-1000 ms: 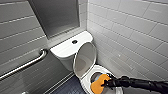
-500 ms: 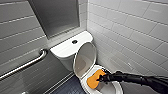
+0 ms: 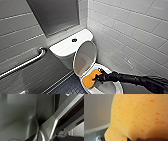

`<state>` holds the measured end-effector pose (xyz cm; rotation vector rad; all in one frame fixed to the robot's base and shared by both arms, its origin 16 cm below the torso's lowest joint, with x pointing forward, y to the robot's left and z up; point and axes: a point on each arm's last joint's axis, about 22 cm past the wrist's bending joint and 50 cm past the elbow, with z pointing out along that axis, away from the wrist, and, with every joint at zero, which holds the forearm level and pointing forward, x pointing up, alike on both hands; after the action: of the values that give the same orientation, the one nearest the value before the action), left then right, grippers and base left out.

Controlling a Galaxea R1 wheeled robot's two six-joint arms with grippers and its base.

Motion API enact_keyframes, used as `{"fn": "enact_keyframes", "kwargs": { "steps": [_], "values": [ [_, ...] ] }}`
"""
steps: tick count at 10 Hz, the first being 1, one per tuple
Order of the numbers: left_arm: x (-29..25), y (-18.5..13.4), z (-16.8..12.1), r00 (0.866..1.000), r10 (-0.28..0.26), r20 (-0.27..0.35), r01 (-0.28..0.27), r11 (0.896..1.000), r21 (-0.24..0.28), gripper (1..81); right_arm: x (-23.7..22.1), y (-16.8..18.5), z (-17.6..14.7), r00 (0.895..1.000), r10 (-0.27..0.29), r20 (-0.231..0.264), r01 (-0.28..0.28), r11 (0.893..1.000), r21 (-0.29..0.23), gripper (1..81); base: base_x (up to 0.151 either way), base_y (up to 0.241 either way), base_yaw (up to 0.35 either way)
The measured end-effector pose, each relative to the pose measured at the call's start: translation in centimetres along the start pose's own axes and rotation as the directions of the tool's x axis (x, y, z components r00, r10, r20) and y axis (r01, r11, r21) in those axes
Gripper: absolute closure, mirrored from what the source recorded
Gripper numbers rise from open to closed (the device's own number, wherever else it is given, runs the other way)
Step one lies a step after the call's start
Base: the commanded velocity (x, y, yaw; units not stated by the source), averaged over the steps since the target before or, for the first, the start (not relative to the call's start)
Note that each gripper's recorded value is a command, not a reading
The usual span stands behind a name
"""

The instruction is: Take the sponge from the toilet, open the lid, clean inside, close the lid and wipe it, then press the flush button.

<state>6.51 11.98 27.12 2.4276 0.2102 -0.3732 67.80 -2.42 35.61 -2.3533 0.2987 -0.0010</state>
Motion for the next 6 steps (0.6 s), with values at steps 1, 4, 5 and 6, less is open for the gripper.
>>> {"fn": "enact_keyframes", "kwargs": {
  "steps": [1, 4, 5, 6],
  "values": [
    [0.1, 0.0, 0.0, 1.0, -0.001, 0.001, 0.001, 1.0, 0.001, 1.0, -0.3, 0.3, 0.2, 1.0, 0.005, 0.005, -0.005, 1.0, -0.002, 81.1, 0.0, 0.0, 0.0],
    [-0.1, -0.2, -0.1, 1.0, -0.016, -0.014, 0.017, 1.0, 0.004, 1.0, -0.5, -1.3, 1.3, 1.0, -0.003, 0.003, 0.003, 0.999, 0.045, 81.1, 0.0, 0.0, 0.0],
    [-0.5, -0.3, -0.3, 0.999, -0.033, -0.026, 0.033, 0.999, 0.007, 1.0, -1.4, -2.1, 2.6, 1.0, -0.009, 0.028, 0.008, 0.999, 0.053, 81.1, 0.0, 0.0, 0.0],
    [-0.8, -0.3, -0.4, 0.998, -0.045, -0.034, 0.046, 0.999, 0.009, 1.0, -2.4, -3.0, 3.6, 0.999, -0.013, 0.05, 0.009, 0.998, 0.065, 81.1, 0.0, 0.0, 0.0]
  ]
}}
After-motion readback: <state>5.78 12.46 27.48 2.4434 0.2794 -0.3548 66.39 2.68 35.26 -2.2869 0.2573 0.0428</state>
